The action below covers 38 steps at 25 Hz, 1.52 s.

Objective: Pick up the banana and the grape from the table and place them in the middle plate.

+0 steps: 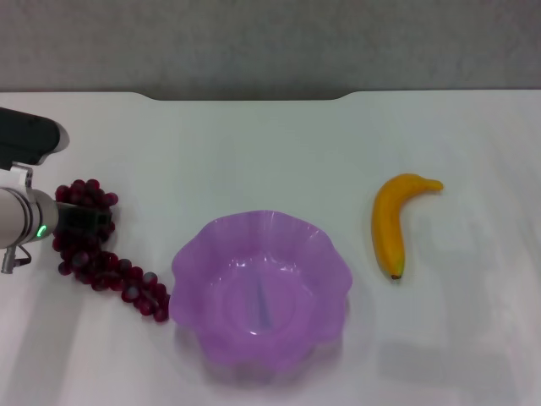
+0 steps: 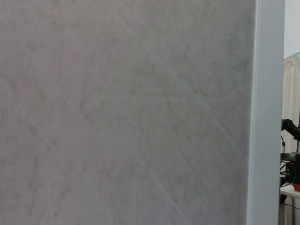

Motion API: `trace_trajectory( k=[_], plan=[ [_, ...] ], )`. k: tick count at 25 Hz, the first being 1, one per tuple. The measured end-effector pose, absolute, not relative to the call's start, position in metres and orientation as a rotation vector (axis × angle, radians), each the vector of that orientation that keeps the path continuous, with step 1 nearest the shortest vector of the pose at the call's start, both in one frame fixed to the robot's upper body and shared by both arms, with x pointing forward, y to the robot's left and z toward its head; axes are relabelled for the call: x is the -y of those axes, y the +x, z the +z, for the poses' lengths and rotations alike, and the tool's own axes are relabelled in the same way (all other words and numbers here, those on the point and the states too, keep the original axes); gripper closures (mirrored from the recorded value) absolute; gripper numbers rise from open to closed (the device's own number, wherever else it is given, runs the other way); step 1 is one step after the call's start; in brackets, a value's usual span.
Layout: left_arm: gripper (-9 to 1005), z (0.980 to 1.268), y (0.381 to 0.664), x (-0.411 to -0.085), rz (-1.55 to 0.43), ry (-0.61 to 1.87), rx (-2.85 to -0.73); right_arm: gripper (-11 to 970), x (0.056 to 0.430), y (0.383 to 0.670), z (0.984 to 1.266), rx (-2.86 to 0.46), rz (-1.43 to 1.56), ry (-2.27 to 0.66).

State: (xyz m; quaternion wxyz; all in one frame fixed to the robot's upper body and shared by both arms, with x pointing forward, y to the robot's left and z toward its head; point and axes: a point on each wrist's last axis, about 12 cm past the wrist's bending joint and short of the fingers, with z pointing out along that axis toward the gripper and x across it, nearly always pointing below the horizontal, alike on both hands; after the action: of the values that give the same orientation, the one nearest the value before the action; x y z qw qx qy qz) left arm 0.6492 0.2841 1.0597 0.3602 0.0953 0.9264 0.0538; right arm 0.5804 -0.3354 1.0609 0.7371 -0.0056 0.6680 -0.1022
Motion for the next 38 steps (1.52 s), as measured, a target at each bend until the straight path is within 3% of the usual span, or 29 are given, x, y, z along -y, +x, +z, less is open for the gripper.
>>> trace_trajectory(
  k=[7, 13, 19, 38],
  plan=[
    [180, 1.0593, 0.6492, -0.2837, 0.139, 0.244, -2.383, 67, 0.3356, 0.5803, 1.0609, -1.467, -0.220, -0.007],
    [419, 1.0591, 0.6493, -0.2830, 0.134, 0.234, -2.374, 67, 0.3355, 0.5801, 1.0606, -1.468, -0.199, 0.008],
    [491, 1.0587, 0.6491, -0.2821, 0.135, 0.240, -2.373, 68, 0.3362, 0.5794, 1.0598, -1.470, -0.198, 0.011],
    [586, 1.0599, 0.6500, -0.2804, 0.132, 0.244, -2.366, 67, 0.3367, 0.5790, 1.0593, -1.472, -0.200, 0.011]
  ],
)
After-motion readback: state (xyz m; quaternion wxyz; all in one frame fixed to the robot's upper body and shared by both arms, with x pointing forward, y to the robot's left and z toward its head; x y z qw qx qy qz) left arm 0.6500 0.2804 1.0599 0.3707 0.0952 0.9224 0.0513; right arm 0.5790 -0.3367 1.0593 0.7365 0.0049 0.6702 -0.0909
